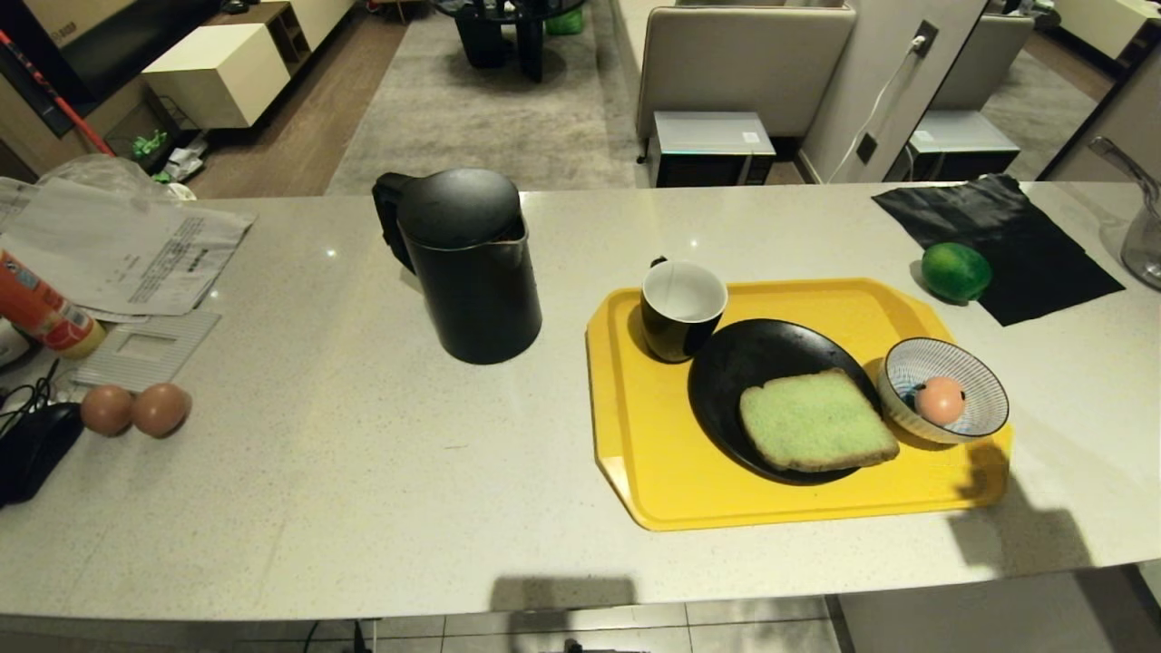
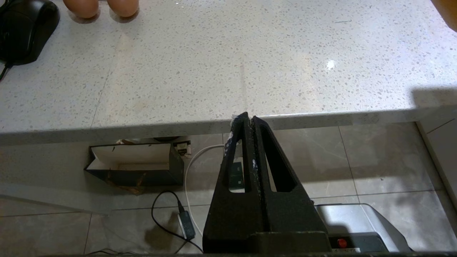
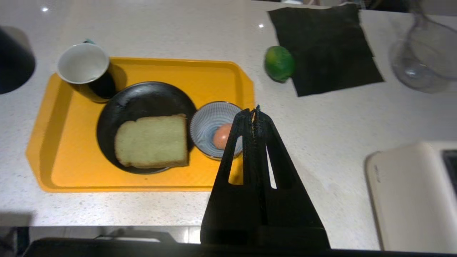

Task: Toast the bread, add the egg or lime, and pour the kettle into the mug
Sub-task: Pick up the kettle

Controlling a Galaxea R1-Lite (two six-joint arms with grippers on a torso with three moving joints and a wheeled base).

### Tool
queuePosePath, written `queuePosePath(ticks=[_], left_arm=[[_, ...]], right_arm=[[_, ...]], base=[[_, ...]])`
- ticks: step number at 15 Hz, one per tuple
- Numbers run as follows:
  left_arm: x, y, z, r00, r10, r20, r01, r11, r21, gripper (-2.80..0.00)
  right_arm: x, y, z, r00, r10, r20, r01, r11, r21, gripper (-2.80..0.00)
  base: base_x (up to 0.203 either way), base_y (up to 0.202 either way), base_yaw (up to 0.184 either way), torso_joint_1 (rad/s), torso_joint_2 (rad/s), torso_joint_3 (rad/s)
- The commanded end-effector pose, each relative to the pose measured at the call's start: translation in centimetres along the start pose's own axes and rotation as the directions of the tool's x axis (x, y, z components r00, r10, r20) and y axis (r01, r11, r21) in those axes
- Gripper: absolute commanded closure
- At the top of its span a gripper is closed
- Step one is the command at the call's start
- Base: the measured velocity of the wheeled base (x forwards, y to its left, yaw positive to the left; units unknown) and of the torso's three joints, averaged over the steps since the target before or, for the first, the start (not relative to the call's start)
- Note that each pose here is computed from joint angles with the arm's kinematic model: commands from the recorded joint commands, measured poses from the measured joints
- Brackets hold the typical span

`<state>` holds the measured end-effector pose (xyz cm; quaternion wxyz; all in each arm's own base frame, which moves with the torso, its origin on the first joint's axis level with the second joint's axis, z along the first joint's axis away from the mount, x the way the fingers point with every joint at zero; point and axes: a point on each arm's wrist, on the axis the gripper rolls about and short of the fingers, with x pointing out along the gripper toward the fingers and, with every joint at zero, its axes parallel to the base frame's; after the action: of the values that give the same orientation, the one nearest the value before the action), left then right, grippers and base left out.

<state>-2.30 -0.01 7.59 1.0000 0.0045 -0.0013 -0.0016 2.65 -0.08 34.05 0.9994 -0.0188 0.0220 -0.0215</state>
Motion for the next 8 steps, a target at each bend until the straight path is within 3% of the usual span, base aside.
queuePosePath(ticks=[1, 3, 8], left_arm=[[0.0, 0.0, 0.0, 1.0, 0.0, -0.001, 0.0, 1.0, 0.0, 0.0], [0.0, 0.0, 0.0, 1.0, 0.0, -0.001, 0.0, 1.0, 0.0, 0.0], [0.0, 0.0, 0.0, 1.0, -0.001, -0.001, 0.001, 1.0, 0.0, 0.0]], right_arm=[[-3.7, -0.4, -1.6, 0.996, -0.052, 0.07, 0.051, 0.999, 0.008, 0.0], [-4.8, -0.7, -3.4, 0.988, -0.141, 0.065, 0.142, 0.99, -0.001, 0.0], [-7.7, -1.0, -8.1, 0.961, -0.265, 0.086, 0.268, 0.963, -0.024, 0.0]], base=[[0.0, 0.0, 0.0, 0.0, 0.0, 0.0], [0.0, 0.0, 0.0, 0.0, 0.0, 0.0], [0.0, 0.0, 0.0, 0.0, 0.0, 0.0]])
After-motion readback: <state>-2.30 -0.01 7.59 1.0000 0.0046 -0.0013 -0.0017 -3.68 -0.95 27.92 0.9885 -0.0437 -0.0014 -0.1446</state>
